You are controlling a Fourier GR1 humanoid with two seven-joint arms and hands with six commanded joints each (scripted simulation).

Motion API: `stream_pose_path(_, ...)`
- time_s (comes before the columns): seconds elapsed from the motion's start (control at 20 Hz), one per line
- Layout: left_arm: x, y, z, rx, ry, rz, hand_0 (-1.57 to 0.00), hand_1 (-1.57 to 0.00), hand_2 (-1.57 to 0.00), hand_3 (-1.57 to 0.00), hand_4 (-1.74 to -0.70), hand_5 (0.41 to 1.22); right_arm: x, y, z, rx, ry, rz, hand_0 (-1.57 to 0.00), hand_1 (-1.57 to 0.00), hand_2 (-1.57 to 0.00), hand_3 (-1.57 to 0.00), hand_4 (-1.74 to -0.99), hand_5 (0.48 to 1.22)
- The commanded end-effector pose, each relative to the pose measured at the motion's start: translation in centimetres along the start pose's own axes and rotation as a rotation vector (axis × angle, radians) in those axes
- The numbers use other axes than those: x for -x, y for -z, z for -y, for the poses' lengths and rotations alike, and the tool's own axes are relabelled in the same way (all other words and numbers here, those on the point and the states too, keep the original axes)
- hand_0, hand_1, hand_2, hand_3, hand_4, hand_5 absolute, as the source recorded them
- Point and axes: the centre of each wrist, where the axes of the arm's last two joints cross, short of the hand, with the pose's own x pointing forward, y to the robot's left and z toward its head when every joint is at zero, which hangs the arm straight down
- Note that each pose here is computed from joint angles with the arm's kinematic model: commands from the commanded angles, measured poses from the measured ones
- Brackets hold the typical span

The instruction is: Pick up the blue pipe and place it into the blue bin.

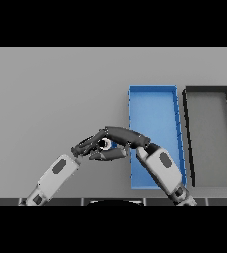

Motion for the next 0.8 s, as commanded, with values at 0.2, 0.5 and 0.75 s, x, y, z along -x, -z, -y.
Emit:
stream_pose_path(0.2, 0.4, 0.4, -0.2, -0.027, -0.004, -0.014, -0.05, -0.04, -0.04, -0.02, -0.83, 0.659, -0.4, 0.0, 0.3, 0.019, -0.017, -0.003, -1.57, -1.57, -1.57, -1.57, -1.485, 1.219)
stream_pose_path(0.5, 0.0, -0.5, 0.1, -0.063, -0.052, -0.099, -0.01, -0.01, -0.01, 0.0, -0.88, 0.593, -0.4, 0.1, 0.8, 0.035, 0.103, 0.025, -1.57, -1.57, -1.57, -1.57, -1.492, 1.221)
stream_pose_path(0.75, 0.4, -0.6, 0.2, -0.063, -0.049, -0.125, 0.0, 0.0, 0.0, 0.0, -0.87, 0.529, -3.1, 0.8, 2.4, 0.029, 0.304, 0.081, -1.57, -1.57, -1.57, -1.57, -1.494, 1.221)
